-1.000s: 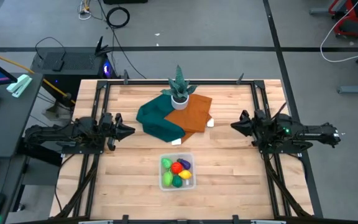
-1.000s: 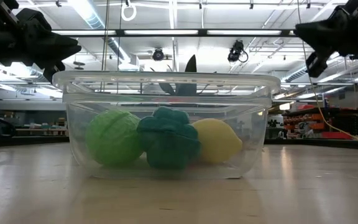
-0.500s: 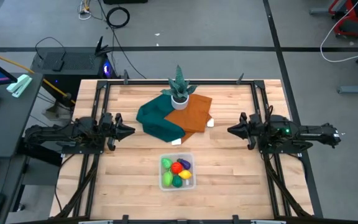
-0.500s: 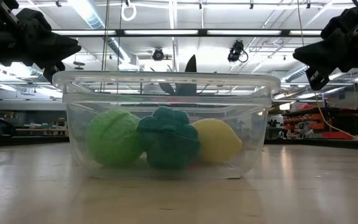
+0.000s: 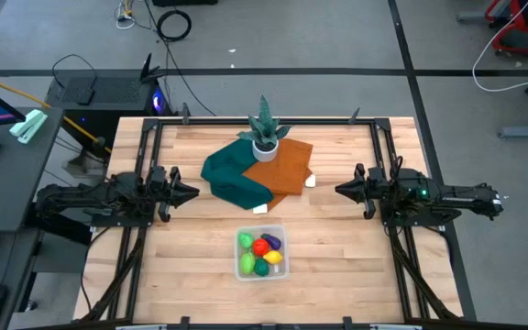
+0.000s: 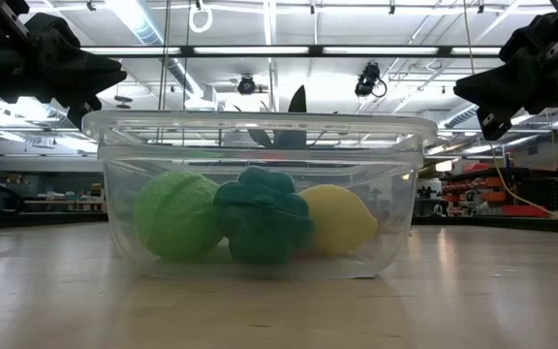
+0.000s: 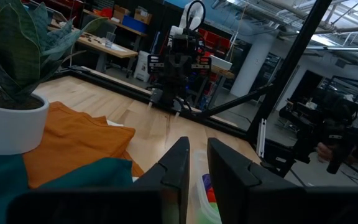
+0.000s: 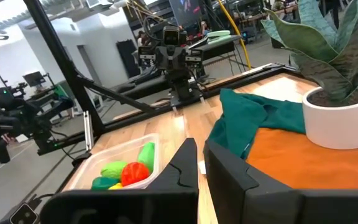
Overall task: Pick and placing Produce into tupperware
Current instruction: Return to Home Position
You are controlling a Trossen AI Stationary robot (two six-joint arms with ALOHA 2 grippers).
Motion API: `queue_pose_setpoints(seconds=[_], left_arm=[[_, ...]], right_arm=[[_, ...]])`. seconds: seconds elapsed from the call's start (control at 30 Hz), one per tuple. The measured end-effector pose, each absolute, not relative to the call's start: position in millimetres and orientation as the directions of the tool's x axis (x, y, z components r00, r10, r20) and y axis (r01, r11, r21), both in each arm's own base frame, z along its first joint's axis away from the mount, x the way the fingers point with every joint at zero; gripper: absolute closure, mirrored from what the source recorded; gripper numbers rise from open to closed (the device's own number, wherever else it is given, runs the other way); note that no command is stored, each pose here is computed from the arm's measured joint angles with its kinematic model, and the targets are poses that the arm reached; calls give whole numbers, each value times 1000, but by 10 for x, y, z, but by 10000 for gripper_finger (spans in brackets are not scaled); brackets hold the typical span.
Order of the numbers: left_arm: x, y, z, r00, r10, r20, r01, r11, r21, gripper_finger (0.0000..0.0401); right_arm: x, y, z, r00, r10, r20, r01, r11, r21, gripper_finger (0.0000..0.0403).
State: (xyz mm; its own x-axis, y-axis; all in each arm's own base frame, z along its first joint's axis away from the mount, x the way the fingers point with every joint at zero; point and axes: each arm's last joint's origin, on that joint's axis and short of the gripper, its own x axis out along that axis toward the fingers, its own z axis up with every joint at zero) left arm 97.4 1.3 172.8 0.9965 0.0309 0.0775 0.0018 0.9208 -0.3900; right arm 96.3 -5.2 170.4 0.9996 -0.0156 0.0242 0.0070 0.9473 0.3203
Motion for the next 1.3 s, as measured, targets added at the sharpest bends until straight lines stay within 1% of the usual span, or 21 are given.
queue_pose_setpoints(seconds=[0.1,0.2,0.27,0.4,0.47,0.87,1.1,1.17,1.3], left_arm=[[974,13,1728,996,31,78,2,921,-390,342],[974,13,1728,996,31,78,2,921,-390,344],[974,13,1728,996,31,78,2,921,-390,342],[973,13,1729,996,31,78,2,921,-390,337],[974,13,1728,996,31,78,2,921,-390,334],[974,13,1729,996,31,78,2,921,-390,344],[974,13,1728,996,31,78,1,922,-387,336],[974,13,1728,997,31,78,-2,937,-348,334],[974,13,1728,996,31,78,-18,987,-161,334]], right_arm=[[963,-52,1704,1000,-16,24,8,948,319,403],[963,-52,1704,1000,-17,23,10,965,264,403],[963,-51,1704,1000,-15,23,11,982,190,403],[964,-51,1703,1000,-15,22,15,1000,-21,403],[964,-51,1703,1000,-14,21,16,997,-76,403],[964,-50,1704,1000,-11,22,11,1000,2,403],[964,-50,1704,1000,-11,22,11,1000,2,403],[964,-50,1704,1000,-11,22,11,1000,2,403],[964,-50,1704,1000,-11,22,11,1000,2,403]])
